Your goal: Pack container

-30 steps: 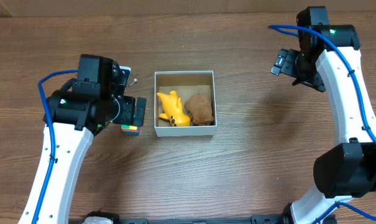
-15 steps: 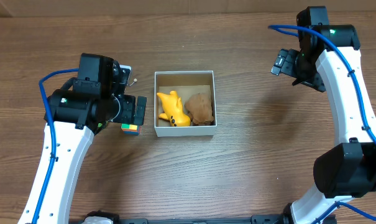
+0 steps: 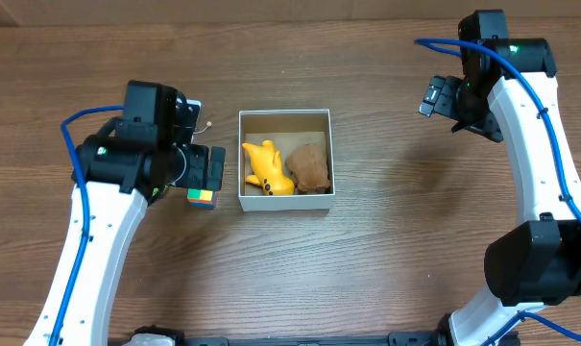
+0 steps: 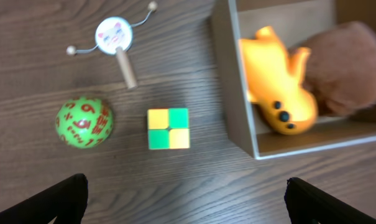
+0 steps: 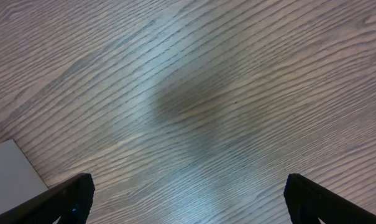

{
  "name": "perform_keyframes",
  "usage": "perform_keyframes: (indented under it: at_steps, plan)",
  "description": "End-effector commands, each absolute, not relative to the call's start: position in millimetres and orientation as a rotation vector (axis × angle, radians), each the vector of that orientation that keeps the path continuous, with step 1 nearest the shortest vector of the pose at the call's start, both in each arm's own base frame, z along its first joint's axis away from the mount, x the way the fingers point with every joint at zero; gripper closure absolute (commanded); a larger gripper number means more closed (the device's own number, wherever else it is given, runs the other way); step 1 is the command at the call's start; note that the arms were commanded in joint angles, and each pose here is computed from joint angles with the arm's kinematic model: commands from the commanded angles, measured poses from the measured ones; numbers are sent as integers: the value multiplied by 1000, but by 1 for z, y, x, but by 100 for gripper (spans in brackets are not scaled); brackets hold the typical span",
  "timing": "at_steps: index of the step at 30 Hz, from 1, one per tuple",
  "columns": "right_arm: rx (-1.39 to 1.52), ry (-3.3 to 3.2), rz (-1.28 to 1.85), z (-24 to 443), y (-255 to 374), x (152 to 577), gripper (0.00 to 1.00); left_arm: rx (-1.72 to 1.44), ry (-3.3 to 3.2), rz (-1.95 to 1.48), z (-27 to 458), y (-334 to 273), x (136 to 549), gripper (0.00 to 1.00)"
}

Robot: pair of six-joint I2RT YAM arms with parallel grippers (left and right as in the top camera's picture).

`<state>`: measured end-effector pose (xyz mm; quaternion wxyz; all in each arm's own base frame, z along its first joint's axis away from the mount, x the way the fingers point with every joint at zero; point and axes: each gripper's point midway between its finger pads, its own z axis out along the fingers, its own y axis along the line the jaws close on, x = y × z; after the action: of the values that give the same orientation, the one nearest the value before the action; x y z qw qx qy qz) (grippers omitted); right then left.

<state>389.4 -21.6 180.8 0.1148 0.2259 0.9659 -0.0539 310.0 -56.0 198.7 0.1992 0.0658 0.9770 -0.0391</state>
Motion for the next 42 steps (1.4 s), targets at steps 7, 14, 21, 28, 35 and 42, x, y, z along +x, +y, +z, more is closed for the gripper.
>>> perform_keyframes:
  at_steps: [7, 14, 21, 28, 35, 42]
  plan:
    - [657, 2782, -136, 197, -21, 392, 0, -13, 2912, -16, 128, -49, 342, 0]
    - [657, 2782, -137, 197, -21, 392, 0, -42, 3007, -64, 99, -57, 341, 0]
    - [657, 2782, -136, 197, -21, 392, 0, 0, 3038, -49, 95, -55, 335, 0]
    - [657, 2782, -136, 197, -21, 392, 0, 87, 3049, -41, 89, -55, 332, 0]
    - [657, 2782, -136, 197, -21, 392, 0, 136, 3053, 47, 68, -44, 326, 0]
    - [657, 2782, -136, 197, -21, 392, 0, 149, 3025, 43, 55, -45, 329, 0]
